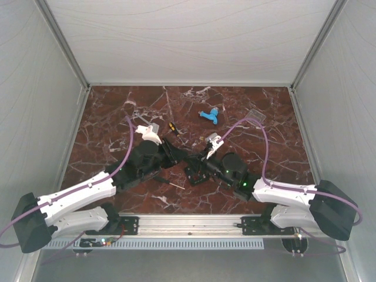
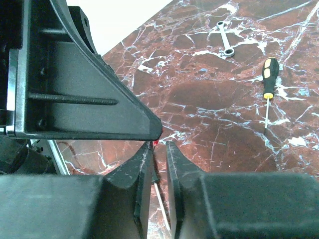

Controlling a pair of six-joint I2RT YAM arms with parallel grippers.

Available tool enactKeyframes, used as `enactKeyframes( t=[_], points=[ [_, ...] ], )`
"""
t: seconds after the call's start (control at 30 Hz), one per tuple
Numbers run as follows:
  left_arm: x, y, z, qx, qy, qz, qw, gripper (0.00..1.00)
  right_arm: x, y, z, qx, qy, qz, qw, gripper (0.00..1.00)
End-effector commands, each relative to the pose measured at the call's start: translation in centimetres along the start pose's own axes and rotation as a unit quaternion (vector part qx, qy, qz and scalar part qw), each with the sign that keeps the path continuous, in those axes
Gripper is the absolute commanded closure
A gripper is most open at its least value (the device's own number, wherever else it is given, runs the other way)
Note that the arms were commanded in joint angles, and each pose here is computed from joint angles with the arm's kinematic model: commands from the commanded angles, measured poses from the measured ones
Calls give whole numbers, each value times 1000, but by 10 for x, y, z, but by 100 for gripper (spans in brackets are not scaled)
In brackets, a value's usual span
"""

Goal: Snap on the fuse box
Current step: Pick up the fuse from the center of the board.

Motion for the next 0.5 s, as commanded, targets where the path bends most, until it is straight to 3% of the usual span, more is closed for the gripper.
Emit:
enactKeyframes(
  t=[0.0, 0.07, 0.23, 0.4, 0.47],
  points=[
    [-17, 2, 7, -12, 9, -37, 999, 75, 12, -6, 26, -46, 1, 13, 999, 92],
    [-17, 2, 6, -10, 8, -38, 999, 74, 11, -5, 26, -47, 2, 11, 999, 100],
    [-22, 3, 6, -5, -14, -49, 999, 64, 12, -3, 27, -42, 17, 18, 999, 100],
    [-31, 12, 21, -16, -99, -75, 992, 46, 12, 2, 28, -5, 33, 46, 998, 100],
    [-37, 19, 27, -12, -139, -111, 984, 43, 10, 5, 27, 28, 25, 68, 997, 100]
  ],
)
Point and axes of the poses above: each gripper's point midway between its finger pads, its own y axis back along the fingers, its own x axis along the line the jaws close on, z = x × y, the point moved 2 cm from there along y, back along the fingers, and after that the axes turned 7 degrees about -y, right-handed, at the moved point
